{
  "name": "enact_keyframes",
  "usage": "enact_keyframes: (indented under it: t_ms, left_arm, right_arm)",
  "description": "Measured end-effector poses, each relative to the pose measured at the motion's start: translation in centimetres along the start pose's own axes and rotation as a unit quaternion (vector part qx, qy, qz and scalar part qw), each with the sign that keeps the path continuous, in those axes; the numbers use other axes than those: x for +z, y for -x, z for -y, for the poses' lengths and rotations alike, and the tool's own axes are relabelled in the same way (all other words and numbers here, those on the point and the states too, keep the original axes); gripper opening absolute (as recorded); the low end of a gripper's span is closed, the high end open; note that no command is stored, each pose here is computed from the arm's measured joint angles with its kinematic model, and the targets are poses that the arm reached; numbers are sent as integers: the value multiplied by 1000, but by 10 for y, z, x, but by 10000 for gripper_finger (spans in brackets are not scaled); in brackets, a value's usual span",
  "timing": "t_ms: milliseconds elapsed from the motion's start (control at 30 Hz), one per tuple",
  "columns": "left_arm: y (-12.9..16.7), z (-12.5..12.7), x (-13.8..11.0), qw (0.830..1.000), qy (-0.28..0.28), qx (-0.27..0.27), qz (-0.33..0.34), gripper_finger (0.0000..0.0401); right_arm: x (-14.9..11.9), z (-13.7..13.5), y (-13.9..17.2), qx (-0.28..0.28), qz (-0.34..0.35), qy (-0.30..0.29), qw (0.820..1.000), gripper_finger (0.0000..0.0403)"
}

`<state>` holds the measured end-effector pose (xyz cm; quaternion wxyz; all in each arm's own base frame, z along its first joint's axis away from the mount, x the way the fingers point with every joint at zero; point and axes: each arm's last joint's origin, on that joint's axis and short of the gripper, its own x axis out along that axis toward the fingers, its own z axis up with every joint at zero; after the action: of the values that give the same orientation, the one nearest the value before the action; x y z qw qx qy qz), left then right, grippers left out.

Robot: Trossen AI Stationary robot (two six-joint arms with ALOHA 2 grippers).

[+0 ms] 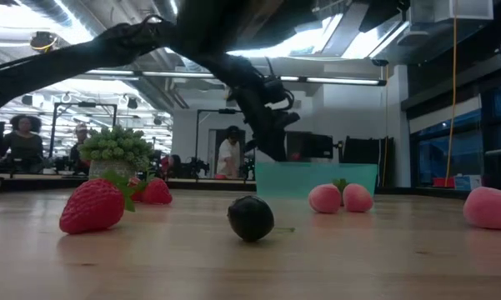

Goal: Pick and placing Produce into tupperware
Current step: Put the cherry into the blue bin

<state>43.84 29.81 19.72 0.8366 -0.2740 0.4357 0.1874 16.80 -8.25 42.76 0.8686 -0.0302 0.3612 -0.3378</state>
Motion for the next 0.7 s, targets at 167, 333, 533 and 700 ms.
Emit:
enact_keyframes:
  t_ms: [167,333,533,700]
  left_arm:
    - [2,-7,-3,1000,21,1,-22,0]
    - [2,-3,-3,999,20,-23,-22,1]
    - [-1,9,-1,1000,2,-30,-5,28]
    - [-2,10,-1,1000,-8,-30,-4,67]
  right_arm:
    - [0,0,0,0,0,-1,1000,105]
    - [0,0,0,0,0,-1,1000,105]
    - [0,0,0,0,0,-1,1000,105]
    - [0,0,0,2,-1,1,1000,105]
